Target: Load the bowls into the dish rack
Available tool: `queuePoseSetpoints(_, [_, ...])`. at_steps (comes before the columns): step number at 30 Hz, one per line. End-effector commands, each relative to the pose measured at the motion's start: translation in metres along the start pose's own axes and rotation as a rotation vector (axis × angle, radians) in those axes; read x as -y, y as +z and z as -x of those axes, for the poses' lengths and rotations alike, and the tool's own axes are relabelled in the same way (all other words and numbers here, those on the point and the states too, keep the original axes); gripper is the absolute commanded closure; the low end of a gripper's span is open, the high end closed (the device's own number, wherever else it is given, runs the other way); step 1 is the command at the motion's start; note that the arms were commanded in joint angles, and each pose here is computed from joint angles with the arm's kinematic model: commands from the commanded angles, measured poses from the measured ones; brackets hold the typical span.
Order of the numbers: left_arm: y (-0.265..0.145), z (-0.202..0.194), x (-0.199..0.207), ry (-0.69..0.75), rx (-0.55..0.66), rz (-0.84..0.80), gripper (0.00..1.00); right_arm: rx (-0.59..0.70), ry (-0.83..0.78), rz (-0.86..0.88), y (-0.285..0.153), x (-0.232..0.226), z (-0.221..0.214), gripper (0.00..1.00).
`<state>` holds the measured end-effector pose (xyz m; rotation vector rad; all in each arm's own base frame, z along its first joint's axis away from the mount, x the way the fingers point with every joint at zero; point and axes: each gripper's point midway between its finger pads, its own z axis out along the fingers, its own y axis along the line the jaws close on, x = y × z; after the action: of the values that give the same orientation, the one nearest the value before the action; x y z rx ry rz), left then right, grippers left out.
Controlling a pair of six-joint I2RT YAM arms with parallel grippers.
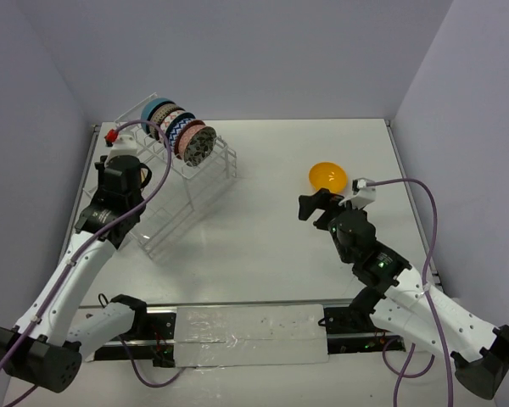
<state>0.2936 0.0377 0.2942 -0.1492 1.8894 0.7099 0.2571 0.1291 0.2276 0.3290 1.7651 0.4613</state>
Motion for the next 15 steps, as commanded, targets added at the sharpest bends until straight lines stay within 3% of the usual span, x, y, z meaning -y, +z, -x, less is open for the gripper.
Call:
queuePoseSetpoints(1, [0.023,0.024,-0.008,0.025,0.129,0.023,1.00,0.044,0.006,-0.010,0.002,0.006,0.005,0.00])
queuePoseSetpoints(9, [0.075,0.016,-0.014,0.067,0.194,0.054,1.00,0.052,0.016,0.010,-0.001,0.017,0.000,0.00])
queuePoseSetpoints(15, [0.096,0.020,-0.014,0.245,0.208,0.062,1.00,0.040,0.022,0.030,-0.002,0.022,-0.006,0.00])
